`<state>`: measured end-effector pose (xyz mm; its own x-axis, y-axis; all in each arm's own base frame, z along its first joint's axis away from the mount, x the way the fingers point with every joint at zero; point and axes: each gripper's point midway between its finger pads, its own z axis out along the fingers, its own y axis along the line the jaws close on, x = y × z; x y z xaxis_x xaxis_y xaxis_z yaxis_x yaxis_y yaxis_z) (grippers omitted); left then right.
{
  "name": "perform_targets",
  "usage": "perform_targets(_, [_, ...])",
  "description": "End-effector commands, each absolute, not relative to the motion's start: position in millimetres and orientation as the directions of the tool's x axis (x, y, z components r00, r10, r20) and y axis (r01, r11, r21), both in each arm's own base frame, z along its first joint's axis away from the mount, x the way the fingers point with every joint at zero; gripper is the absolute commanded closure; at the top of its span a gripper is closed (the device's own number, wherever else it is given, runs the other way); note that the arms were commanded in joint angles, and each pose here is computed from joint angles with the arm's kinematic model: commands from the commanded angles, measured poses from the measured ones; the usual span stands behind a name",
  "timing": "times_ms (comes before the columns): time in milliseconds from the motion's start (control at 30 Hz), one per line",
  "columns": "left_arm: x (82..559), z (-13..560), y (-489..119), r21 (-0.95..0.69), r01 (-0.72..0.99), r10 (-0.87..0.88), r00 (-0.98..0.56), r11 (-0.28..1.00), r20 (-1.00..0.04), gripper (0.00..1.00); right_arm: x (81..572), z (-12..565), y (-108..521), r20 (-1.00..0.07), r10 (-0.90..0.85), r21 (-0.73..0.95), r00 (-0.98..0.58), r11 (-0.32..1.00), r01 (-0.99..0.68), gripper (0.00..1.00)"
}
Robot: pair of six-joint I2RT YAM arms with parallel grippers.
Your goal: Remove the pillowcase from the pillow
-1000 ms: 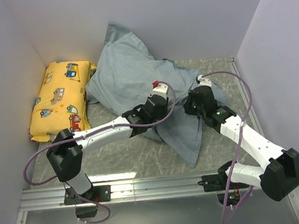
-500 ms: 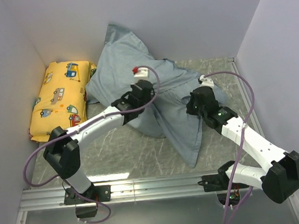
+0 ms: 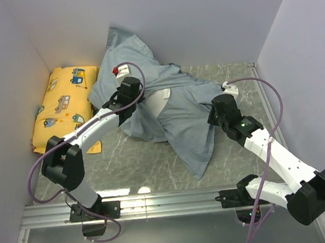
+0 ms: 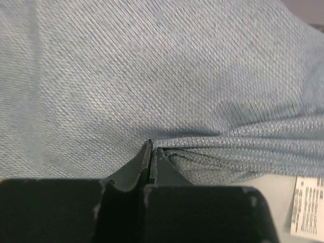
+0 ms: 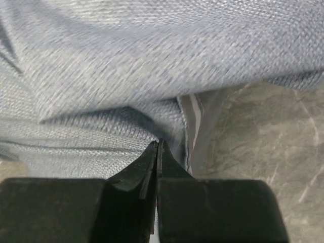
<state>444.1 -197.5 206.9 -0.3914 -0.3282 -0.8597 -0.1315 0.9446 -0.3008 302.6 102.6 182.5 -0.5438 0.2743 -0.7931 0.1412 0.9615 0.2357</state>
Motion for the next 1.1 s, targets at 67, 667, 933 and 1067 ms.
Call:
perform_targets(67, [441.2, 197.4, -220.2, -0.372, -0.056, -0.360, -0.415, 0.927, -0.836, 1.00, 302.6, 241.0, 122.8, -0.864, 0.228, 0.212, -0.449, 0.973, 0.086, 0.68])
perform_targets(667, [446.6, 199.1, -221.9, -0.356, -0.054, -0.345, -0.410, 0.933, -0.844, 1.00, 381.9, 211.0, 223.2, -0.821, -0.078, -0.138, -0.565, 0.988, 0.064, 0.44])
perform_targets(933, [467.6, 190.4, -183.1, -0.376, -0.141, -0.400, -0.398, 0.916, -0.825, 1.00, 326.8, 198.4, 116.5, -0.843, 0.105, -0.027, -0.528, 0.971, 0.237, 0.98])
perform_targets(1067, [486.4, 195.5, -156.0, -0.411, -0.189, -0.453, -0.373, 0.892, -0.810, 1.00, 310.9, 161.4, 94.6, -0.800, 0.313, 0.194, -0.513, 0.942, 0.273, 1.00])
